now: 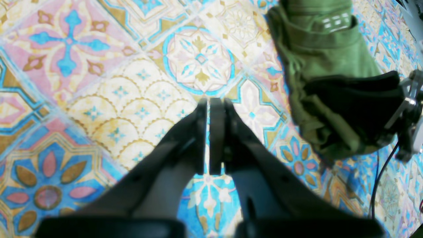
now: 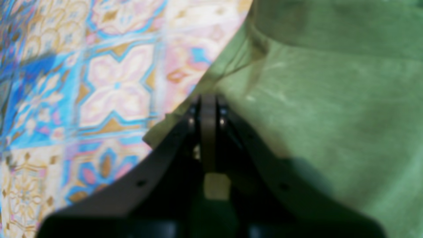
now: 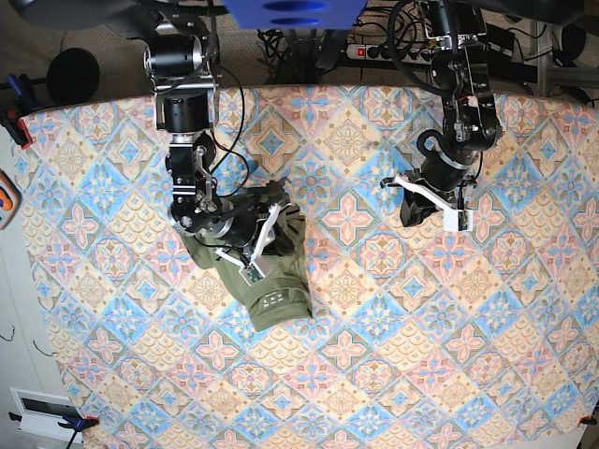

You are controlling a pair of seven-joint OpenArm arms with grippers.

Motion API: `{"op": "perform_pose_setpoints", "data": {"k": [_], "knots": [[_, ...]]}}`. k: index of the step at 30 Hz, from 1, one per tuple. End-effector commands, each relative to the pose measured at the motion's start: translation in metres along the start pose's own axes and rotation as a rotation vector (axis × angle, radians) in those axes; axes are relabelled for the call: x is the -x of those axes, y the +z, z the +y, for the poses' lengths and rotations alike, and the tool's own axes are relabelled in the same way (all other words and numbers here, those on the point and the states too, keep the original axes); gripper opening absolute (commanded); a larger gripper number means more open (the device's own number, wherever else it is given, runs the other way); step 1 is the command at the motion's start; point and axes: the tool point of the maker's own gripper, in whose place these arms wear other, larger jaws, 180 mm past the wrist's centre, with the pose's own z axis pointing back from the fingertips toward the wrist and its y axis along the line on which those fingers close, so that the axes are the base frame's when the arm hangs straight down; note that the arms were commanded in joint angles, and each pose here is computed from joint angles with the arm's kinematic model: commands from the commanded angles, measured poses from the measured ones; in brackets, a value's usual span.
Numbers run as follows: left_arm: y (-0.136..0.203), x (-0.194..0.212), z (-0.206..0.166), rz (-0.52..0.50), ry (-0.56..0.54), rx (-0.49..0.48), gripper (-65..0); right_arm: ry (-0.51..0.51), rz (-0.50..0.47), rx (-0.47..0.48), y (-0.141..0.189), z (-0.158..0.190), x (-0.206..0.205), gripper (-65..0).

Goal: Layout the t-shirt on the table in an organized manner, then fold the t-shirt properly
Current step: 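Release the left gripper and flatten the bundle with the right gripper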

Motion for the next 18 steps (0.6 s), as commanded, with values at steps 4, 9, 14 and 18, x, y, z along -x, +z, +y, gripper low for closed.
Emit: {"op": "perform_pose_setpoints", "data": {"k": [4, 9, 14, 18], "knots": [[0.005, -0.023, -0.009, -0.072, -0.021, 0.024, -65.0, -0.007, -0.020, 0.075, 0.011, -0.029, -0.013, -64.8], [0.005, -0.024, -0.009, -0.073, -0.022, 0.025, -65.0, 0.017, -0.025, 0.119, 0.023, -0.054, -0.023, -64.8], [0.008, -0.026, -0.011, -0.080, -0.029, 0.027, -65.0, 0.052, -0.023, 0.170, 0.038, -0.081, -0.032, -64.8], [0.010, -0.028, -0.013, -0.086, -0.035, 0.029, -65.0, 0.065, -0.021, 0.200, 0.048, -0.098, -0.038, -64.8]]}}
